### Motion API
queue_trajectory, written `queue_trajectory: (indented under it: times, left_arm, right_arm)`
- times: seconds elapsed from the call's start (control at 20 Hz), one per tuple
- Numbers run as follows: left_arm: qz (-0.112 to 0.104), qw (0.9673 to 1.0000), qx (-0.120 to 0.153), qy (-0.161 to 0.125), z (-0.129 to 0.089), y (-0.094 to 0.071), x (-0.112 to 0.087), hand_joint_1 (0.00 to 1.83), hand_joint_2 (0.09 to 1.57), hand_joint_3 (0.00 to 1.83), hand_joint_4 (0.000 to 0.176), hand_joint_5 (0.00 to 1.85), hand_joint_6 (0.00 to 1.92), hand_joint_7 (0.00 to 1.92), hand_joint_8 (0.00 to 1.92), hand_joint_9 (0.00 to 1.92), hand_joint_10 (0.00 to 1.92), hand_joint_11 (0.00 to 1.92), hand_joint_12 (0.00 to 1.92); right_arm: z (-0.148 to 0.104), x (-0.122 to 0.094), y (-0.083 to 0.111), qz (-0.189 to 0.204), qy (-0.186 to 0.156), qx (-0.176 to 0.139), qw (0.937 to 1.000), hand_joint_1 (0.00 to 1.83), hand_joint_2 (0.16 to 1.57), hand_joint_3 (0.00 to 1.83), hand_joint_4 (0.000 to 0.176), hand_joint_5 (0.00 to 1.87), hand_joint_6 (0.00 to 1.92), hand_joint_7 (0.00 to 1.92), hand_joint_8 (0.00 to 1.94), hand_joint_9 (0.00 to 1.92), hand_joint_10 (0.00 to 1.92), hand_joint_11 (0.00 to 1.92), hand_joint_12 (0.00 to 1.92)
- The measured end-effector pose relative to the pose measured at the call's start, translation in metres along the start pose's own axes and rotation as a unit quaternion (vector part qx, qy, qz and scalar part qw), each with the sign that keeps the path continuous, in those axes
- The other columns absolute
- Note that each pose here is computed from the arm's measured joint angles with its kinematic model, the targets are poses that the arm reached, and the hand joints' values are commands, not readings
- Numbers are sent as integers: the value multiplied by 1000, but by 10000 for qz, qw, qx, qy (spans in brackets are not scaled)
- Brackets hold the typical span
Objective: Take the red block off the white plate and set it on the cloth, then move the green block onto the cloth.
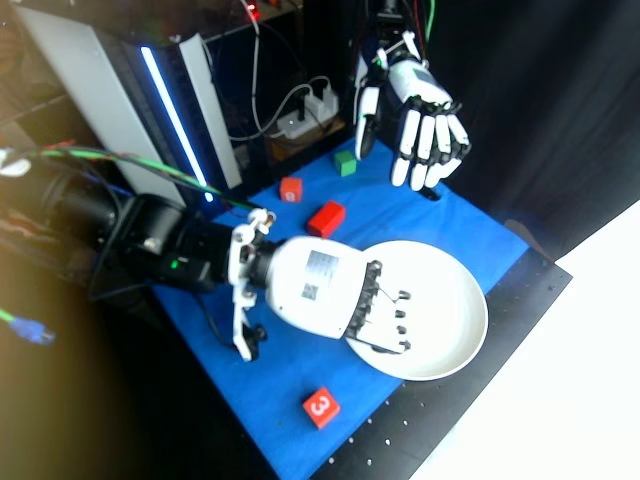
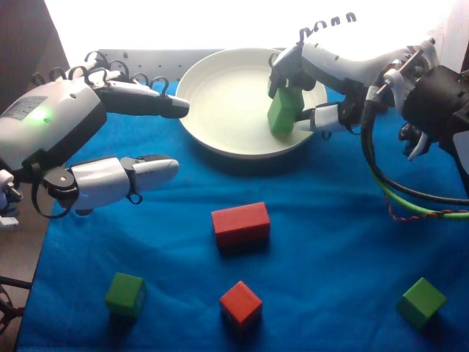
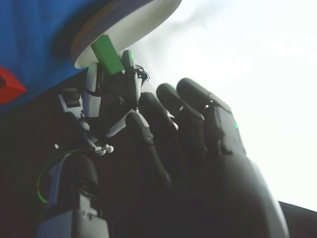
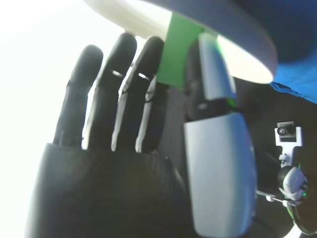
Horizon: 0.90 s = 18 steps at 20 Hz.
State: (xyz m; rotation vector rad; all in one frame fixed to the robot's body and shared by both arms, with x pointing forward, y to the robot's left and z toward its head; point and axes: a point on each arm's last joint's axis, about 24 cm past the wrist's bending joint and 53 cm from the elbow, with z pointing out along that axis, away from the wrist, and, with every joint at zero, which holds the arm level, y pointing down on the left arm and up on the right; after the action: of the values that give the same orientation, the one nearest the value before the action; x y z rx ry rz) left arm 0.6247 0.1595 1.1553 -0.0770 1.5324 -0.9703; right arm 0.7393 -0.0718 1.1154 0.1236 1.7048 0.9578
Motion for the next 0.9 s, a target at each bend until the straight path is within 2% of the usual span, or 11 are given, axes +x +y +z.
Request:
queue_trajectory:
  times: [0.05,0.1,0.15,0.2,0.25,0.3,0.4,0.5,0.7,0.75,0.9]
  left_arm:
    - [-1,10000,0,-2,0,0,0,682,1128,2,71,751,6,672,39,309,811,0,1478]
    - [-4,10000,1,-1,0,0,0,674,1130,3,65,748,5,675,40,318,816,3,1481]
    - [-4,10000,2,-5,0,0,0,670,1130,2,64,752,6,677,41,317,818,3,1479]
    - [-11,10000,-6,-14,0,0,-1,678,1131,1,78,754,6,676,42,306,833,0,1464]
    - [-13,10000,-7,-19,0,0,-1,678,1131,1,78,754,6,676,42,306,833,0,1464]
    - [-13,10000,-2,-29,0,0,-1,662,1137,0,68,751,4,689,51,323,840,2,1468]
    - [-19,10000,-8,-41,0,0,-2,691,1129,0,71,750,3,684,49,324,838,6,1483]
    - [-22,10000,-15,-46,0,1,-2,690,1126,0,90,743,0,669,43,302,838,0,1492]
    - [-48,10000,-65,-46,-2,3,-1,698,1117,0,116,739,0,664,39,316,771,0,1439]
    - [-84,9999,-98,-49,-2,4,-1,667,1118,0,105,746,3,670,42,324,774,1,1444]
    - [-81,9999,-67,-52,-2,2,0,656,1121,1,109,734,0,664,38,323,722,0,1380]
  right_arm:
    - [0,0,0,-1,-1,1,10000,1361,1152,1,0,843,1215,933,981,806,1346,567,1454]
    - [0,-1,-1,-5,-5,6,10000,1367,1152,0,0,838,1222,935,959,820,1360,591,1422]
    - [0,-1,-1,-8,-6,7,10000,1461,1154,2,0,823,1212,920,950,840,1260,617,1664]
    - [0,-1,-1,-8,-8,10,10000,1478,1160,0,0,829,1229,912,968,827,1245,599,1719]
    - [0,-1,-1,-8,-8,10,10000,1478,1160,0,0,829,1229,912,968,827,1245,599,1719]
    - [0,-1,-1,-10,-8,10,10000,1364,1169,2,0,832,1299,897,1000,764,1373,536,1431]
    - [0,-1,1,3,-3,-4,10000,1363,1163,0,0,833,1281,912,985,795,1352,618,1402]
    - [-6,-2,8,-24,22,-83,10000,1367,1155,1,0,820,1226,927,1009,825,1359,642,1477]
    - [-27,-25,27,-149,-208,-370,9990,1358,1195,4,0,787,1122,840,1344,716,1523,565,1797]
    - [-33,-33,32,-184,-316,-454,9983,1355,1206,3,0,775,1131,819,1380,697,1564,558,1862]
    - [-41,-46,45,-189,-519,-634,9965,1354,1208,2,0,778,1110,807,1373,706,1602,613,1919]
